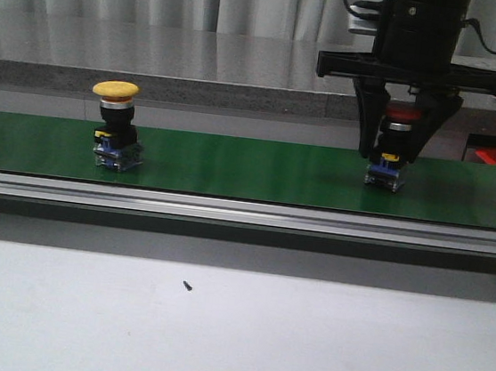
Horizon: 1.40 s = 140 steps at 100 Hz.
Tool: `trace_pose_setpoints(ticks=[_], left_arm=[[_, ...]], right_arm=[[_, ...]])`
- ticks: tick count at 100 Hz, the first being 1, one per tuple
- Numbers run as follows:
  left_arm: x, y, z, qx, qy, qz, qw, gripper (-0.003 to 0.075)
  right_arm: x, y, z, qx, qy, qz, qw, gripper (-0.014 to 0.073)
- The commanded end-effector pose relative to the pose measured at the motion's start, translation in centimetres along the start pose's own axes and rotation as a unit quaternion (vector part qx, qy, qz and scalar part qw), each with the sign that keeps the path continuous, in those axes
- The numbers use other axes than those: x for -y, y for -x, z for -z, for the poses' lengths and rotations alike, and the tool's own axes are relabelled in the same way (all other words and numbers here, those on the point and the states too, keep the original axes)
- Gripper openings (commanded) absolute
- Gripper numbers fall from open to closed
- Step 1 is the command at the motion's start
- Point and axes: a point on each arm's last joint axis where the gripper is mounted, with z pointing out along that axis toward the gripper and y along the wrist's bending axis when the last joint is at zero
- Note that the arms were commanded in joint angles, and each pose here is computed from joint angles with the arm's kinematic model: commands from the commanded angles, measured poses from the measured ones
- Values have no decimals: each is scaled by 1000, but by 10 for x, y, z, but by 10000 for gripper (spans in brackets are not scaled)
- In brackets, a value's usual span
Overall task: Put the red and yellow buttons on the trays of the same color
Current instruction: 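Grasp the red button with the right gripper and lift it, then carry the red button to the red tray and release it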
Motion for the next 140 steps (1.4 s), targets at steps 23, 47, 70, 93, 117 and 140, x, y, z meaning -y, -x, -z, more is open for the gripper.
trace_pose_setpoints(ticks=[23,47,70,93,117,140], left_arm=[[0,14,4,44,2,1,999,-20],[0,14,4,44,2,1,999,-20],[0,14,4,44,2,1,999,-20],[0,14,4,44,2,1,999,-20],[0,14,4,44,2,1,999,-20],[0,14,4,44,2,1,999,-20]], right_arm=[[12,-12,57,25,-16,14,999,256],[57,-16,116,93,-11,1,996,256],[135,-13,139,121,-41,-57,990,256],[195,-8,132,118,-69,-101,986,256],[230,7,94,92,-77,-134,984,256],[240,27,55,99,-79,-132,983,256]])
